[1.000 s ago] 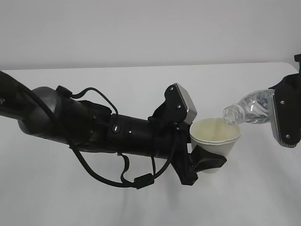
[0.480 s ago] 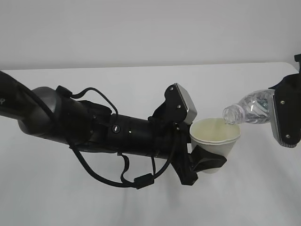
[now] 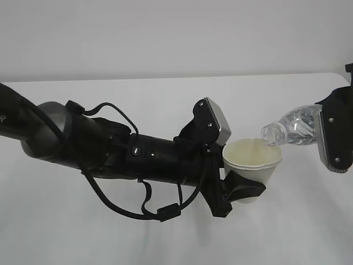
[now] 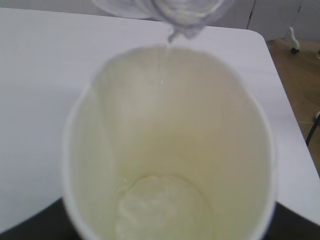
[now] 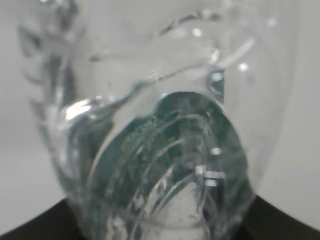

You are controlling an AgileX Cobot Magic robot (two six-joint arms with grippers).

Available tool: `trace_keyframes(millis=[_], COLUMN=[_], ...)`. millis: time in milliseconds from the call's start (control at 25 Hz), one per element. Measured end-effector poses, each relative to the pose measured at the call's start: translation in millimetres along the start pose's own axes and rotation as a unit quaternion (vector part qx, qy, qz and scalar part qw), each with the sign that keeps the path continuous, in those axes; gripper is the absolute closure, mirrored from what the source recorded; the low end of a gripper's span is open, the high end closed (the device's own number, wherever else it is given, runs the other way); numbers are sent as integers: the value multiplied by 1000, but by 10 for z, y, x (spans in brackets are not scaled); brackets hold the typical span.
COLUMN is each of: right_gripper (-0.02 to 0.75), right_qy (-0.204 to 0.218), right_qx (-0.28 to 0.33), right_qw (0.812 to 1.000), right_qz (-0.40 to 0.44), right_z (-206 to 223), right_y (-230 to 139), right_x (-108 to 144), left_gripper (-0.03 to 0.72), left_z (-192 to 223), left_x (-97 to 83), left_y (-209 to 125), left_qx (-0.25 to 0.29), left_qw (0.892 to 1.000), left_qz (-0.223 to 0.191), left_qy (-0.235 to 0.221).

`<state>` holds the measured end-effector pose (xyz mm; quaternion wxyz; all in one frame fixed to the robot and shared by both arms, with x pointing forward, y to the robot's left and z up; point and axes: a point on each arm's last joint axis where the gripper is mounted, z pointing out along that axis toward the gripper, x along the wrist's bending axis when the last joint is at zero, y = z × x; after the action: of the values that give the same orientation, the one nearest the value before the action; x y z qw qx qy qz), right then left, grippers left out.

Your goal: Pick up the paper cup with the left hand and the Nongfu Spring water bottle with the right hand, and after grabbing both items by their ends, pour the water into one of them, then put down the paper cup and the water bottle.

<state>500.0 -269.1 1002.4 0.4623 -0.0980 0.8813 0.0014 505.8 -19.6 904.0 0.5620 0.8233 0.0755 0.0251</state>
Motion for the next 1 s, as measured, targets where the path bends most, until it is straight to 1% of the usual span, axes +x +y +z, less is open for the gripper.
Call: trace_keyframes(millis=[1000], right_gripper=[370], right_qy=[0], right_qx=[0], right_qw=[1000], right_qz=[2], right_z=[0], right_y=[0], right_x=[0], left_gripper=[273], left_z=[0], left_x=[0], left_y=[0], left_qx=[0], left_qw=[1000], left_qz=[0], left_qy=[0])
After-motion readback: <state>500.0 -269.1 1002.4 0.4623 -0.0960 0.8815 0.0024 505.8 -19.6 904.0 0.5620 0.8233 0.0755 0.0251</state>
